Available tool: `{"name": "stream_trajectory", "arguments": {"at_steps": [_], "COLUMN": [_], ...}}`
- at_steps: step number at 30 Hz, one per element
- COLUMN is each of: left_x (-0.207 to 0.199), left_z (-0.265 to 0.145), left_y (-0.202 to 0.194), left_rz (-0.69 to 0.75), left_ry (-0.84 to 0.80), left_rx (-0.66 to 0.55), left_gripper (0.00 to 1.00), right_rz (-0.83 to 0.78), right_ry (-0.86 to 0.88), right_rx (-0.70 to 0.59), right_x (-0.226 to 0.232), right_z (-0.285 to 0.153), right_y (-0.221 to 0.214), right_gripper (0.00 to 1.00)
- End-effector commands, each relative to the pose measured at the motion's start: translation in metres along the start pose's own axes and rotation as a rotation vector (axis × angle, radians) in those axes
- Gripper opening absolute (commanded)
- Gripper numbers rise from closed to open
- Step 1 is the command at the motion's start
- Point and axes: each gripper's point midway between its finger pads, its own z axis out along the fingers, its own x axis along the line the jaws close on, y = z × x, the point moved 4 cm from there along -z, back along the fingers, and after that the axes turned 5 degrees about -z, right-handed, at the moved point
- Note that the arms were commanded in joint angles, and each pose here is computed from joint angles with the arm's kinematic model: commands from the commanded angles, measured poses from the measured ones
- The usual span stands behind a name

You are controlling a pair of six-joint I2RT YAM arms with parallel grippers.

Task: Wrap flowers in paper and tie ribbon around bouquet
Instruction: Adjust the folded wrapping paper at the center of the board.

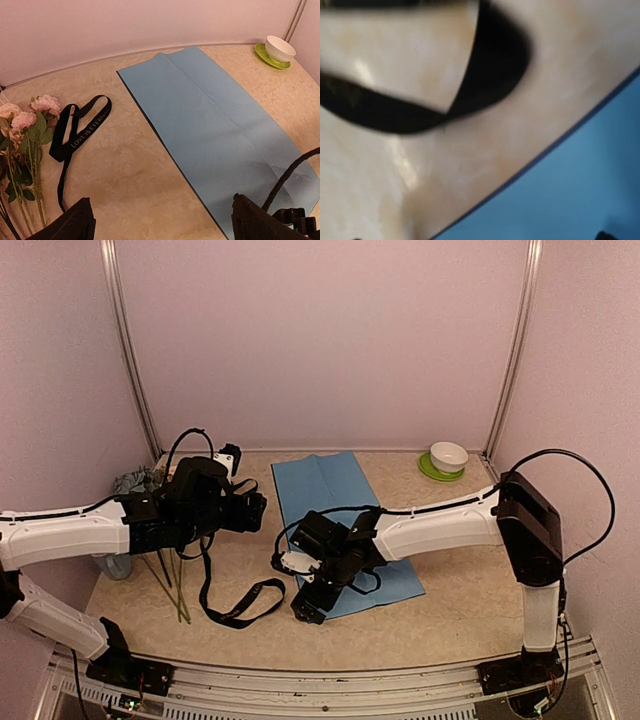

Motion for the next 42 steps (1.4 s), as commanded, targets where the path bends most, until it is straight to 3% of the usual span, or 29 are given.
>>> {"name": "stream_trajectory", "arguments": {"at_steps": [1,10,15,16,19,20,29,33,36,42], "left_x": [0.004,0.011,0.018,0.019,0.021,0.022,0.028,0.029,0.03,0.034], "left_z": [-0.004,-0.007,-0.009,-0.009,-0.01,-0.011,-0.01,-0.01,-0.01,-0.011], "left_y": [-0.001,0.003,0.009,0.009,0.012,0.013,0.014,0.013,0.012,0.012], "left_rz": [-0.017,-0.003,-0.005,-0.007,-0.012,-0.012,-0.025,-0.026,-0.027,-0.032], "left_ry": [-0.003,0.019,0.037,0.037,0.039,0.039,0.04,0.038,0.04,0.048], "left_rx": [-0.005,-0.019,-0.032,-0.033,-0.038,-0.038,-0.038,-0.036,-0.034,-0.037], "left_gripper": [0.93,0.93,0.93,0.94,0.94,0.94,0.94,0.94,0.94,0.94], "right_rz": [-0.013,-0.016,-0.007,-0.006,-0.007,-0.014,-0.052,-0.05,-0.051,-0.064], "right_ry": [0.027,-0.067,-0.1,-0.099,-0.028,-0.009,0.086,0.07,0.064,-0.019], "right_rx": [0.148,0.332,0.341,0.343,0.333,0.313,0.222,0.223,0.212,0.345], "right_x": [0.014,0.001,-0.002,-0.002,0.008,0.013,0.037,0.034,0.033,0.021], "right_z": [0.012,0.038,0.038,0.04,0.042,0.038,0.011,0.007,0.006,0.027], "right_y": [-0.027,-0.064,-0.072,-0.073,-0.069,-0.064,-0.023,-0.013,-0.005,-0.036], "right_gripper": [0.98,0.57,0.48,0.5,0.72,0.75,0.81,0.89,1.0,0.95]}}
